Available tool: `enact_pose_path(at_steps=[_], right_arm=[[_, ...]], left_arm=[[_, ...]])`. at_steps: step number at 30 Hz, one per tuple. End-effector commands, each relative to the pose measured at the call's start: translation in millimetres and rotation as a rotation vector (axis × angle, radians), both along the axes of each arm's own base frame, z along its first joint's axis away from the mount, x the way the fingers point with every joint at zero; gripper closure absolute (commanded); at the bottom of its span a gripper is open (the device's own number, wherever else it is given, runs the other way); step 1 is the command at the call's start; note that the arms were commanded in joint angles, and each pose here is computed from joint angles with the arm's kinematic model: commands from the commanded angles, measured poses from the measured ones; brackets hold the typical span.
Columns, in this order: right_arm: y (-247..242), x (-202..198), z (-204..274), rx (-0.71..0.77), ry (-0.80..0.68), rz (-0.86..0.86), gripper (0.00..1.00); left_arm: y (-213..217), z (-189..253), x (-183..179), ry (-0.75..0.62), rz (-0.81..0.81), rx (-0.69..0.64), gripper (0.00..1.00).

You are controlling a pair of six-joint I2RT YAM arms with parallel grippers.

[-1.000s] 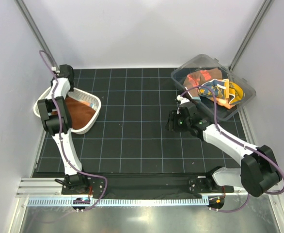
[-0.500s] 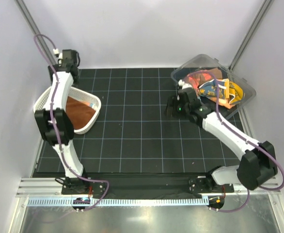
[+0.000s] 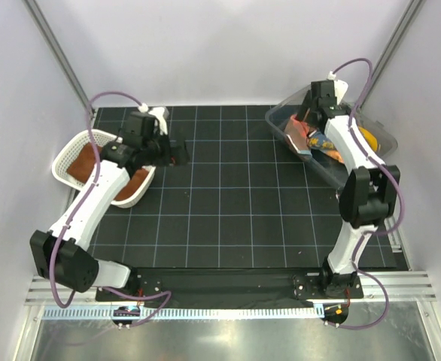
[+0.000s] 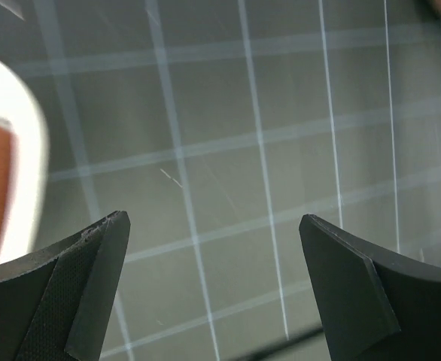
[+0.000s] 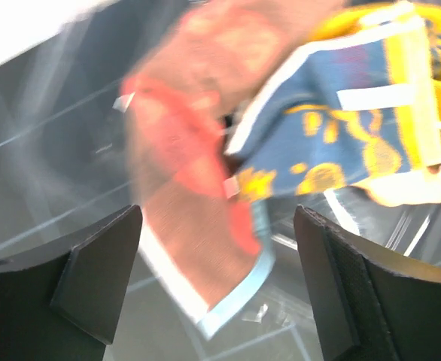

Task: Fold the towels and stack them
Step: Neatly place the folded towel into the bin, then grab crumpled towel

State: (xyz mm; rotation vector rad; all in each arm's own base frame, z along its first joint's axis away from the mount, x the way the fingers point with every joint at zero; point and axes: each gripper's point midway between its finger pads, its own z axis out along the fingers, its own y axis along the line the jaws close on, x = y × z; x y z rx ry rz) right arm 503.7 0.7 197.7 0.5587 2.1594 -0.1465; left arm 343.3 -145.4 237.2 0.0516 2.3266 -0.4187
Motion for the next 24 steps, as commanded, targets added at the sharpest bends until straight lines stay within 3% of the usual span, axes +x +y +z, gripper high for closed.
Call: enact_pose_path(at_steps=[1, 7, 12, 18, 19, 20, 22, 23, 24], right_arm=[[-45.5, 0.4, -15.5, 0.004, 0.052, -0.186, 0.12], [-80.9, 10.4, -58.1, 0.110, 0.030, -0.373, 0.16], [-91.9, 17.9, -79.3, 0.173, 0.034, -0.428, 0.18], [-105.5, 18.4, -87.7, 0.241, -0.015, -0.495, 0.33], [-109.3, 17.8, -84.4, 0.253, -0.035, -0.505, 0.39], [-108.6, 15.0, -90.0, 0.264, -0.035, -0.504, 0.59], [-115.8, 17.8, -84.6, 0.269, -0.065, -0.504, 0.77], [-114.9, 19.2, -81.2, 0.277, -0.062, -0.484, 0.95], [-119.2, 20.4, -75.1, 0.289, -0.076, -0.473, 0.99]], left_arm=[[-42.1, 5.6, -13.1, -0.017, -0.140, -0.152, 0.00], [-47.5, -10.1, -15.6, 0.032, -0.139, -0.151, 0.00], [-40.1, -17.9, -12.8, 0.038, -0.101, -0.118, 0.01], [-36.9, -21.6, -11.1, 0.048, -0.066, -0.113, 0.00], [-38.2, -20.6, -11.3, 0.046, -0.072, -0.117, 0.01], [-38.0, -18.0, -11.0, 0.042, -0.071, -0.119, 0.00], [-35.8, -15.3, -9.6, 0.032, -0.055, -0.116, 0.00], [-34.8, -13.1, -8.4, 0.024, -0.050, -0.114, 0.00], [-33.2, -8.4, -8.6, 0.008, -0.042, -0.113, 0.01]])
